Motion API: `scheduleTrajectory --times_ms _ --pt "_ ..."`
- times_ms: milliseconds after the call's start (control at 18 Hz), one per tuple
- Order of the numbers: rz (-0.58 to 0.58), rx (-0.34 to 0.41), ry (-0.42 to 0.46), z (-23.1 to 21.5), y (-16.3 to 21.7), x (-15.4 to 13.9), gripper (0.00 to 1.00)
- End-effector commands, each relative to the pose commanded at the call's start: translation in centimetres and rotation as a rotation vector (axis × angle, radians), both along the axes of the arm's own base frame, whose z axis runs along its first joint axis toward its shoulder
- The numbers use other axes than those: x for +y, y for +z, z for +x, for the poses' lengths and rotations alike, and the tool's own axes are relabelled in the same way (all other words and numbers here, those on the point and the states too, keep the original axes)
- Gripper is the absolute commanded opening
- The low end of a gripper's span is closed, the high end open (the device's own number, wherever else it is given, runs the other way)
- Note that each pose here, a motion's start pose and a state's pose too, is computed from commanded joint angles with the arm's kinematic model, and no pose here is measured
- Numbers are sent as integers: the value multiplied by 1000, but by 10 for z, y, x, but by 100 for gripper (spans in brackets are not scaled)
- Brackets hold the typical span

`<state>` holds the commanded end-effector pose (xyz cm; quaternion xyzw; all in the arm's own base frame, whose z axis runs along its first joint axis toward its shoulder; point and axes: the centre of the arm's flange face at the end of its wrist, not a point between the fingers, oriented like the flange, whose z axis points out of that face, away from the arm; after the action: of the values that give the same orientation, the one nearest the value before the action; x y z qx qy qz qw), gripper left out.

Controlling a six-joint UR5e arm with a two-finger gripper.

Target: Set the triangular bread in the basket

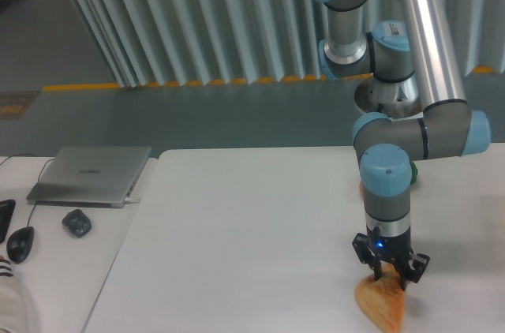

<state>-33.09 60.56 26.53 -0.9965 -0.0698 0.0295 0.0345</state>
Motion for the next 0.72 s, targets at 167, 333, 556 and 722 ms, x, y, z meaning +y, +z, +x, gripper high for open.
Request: scheduleTrajectory --times_ms 167,333,556,722 --pt "11 5 6 -2 9 -2 0" --pt "47 22 15 -7 35 -7 0" --pt "81 41 -28 -24 80 -33 0" --pt "27 26 -186 -35 102 -62 0"
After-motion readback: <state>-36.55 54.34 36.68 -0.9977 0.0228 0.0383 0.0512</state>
